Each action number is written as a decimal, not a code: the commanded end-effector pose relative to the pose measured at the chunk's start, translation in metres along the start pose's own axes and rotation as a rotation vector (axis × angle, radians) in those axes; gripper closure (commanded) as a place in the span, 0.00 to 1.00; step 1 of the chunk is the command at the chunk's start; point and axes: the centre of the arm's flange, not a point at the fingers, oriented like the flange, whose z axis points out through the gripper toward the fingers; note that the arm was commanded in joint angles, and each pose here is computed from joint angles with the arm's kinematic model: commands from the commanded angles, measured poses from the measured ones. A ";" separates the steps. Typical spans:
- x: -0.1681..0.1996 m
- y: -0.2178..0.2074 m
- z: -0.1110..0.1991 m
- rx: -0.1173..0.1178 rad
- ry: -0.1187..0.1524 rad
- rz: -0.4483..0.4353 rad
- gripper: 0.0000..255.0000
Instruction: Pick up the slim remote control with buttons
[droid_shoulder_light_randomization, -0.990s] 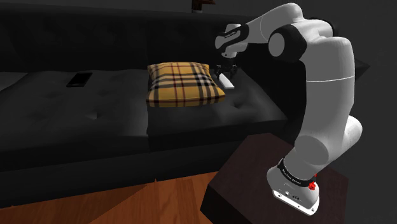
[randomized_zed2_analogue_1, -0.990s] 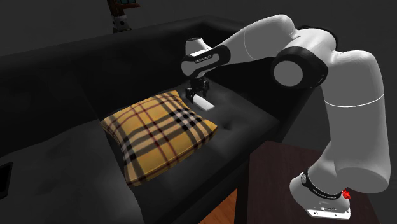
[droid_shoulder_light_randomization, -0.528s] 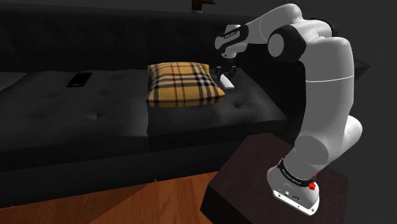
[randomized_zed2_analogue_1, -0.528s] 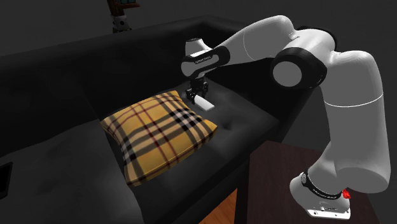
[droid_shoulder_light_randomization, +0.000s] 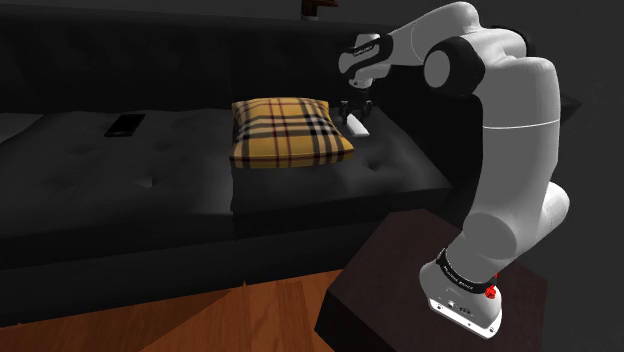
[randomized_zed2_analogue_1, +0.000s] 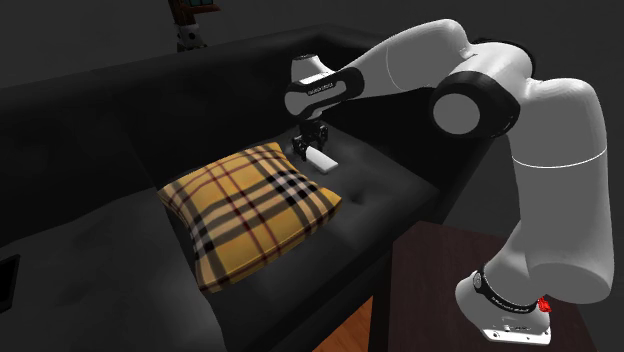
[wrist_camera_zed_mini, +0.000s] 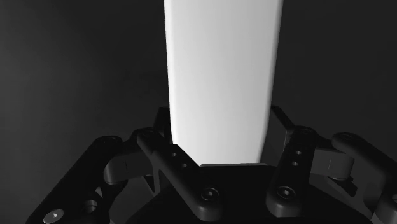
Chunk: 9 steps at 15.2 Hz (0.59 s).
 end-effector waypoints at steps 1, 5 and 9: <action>0.000 0.000 -0.010 0.000 0.000 0.000 1.00; -0.002 0.000 -0.031 0.000 0.000 0.000 1.00; -0.004 0.000 -0.052 0.000 0.000 0.000 1.00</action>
